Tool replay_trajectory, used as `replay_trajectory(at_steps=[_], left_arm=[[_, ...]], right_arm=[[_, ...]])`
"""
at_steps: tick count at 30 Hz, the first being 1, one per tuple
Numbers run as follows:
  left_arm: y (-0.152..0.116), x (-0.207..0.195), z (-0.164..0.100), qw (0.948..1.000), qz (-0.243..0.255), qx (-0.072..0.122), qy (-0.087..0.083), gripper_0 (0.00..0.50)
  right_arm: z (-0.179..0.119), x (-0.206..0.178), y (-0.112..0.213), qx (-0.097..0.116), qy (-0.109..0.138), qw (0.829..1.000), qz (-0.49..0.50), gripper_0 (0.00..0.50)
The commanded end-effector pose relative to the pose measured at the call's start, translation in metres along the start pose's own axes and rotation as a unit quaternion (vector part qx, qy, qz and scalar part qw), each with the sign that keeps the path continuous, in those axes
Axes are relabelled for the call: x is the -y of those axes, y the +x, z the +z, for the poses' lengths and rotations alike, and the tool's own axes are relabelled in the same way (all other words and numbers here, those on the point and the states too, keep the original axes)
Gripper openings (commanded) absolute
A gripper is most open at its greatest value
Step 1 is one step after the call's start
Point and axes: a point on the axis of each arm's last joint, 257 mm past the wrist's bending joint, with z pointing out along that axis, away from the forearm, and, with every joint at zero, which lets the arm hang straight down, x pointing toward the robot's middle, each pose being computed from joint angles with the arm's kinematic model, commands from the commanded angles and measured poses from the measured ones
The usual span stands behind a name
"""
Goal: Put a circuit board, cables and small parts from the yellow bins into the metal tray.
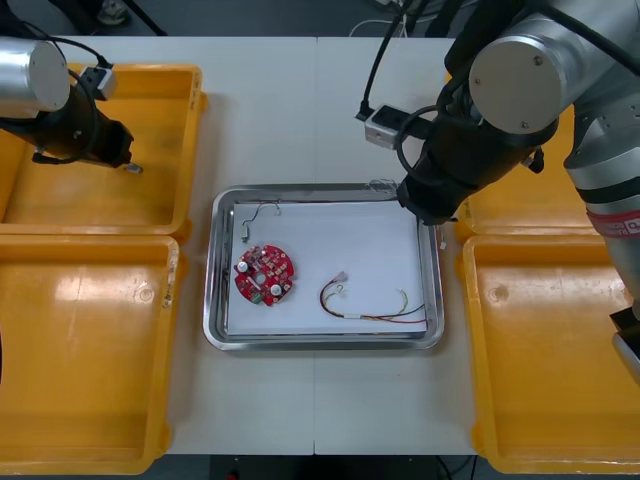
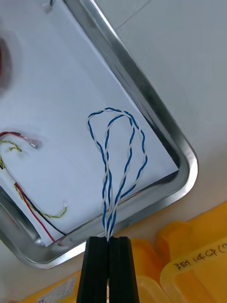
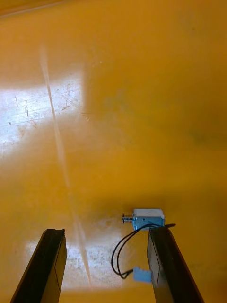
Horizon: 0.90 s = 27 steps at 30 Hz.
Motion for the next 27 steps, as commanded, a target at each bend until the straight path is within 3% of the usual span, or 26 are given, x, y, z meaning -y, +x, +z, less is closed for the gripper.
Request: replay_trajectory(at_steps=[1, 10, 19, 27], left_arm=[[-0.033, 0.010, -0.008, 0.9986, 0.041, 0.033, 0.001, 0.500], [-0.029, 0.030, 0.001, 0.9986, 0.040, 0.029, 0.020, 0.500], [-0.031, 0.041, 0.001, 0.9981, 0.040, 0.031, 0.035, 0.500], [-0.027, 0.046, 0.005, 0.9982, 0.040, 0.025, 0.038, 0.500]], right_arm=[[-0.001, -0.005, -0.018, -0.004, -0.005, 0.997, -0.078, 0.013], [0.005, -0.006, -0.043, -0.018, -0.022, 0.987, -0.157, 0.014], [0.013, -0.007, -0.065, -0.020, -0.019, 0.976, -0.218, 0.014], [0.024, -0.005, -0.068, -0.024, -0.007, 0.964, -0.266, 0.013]])
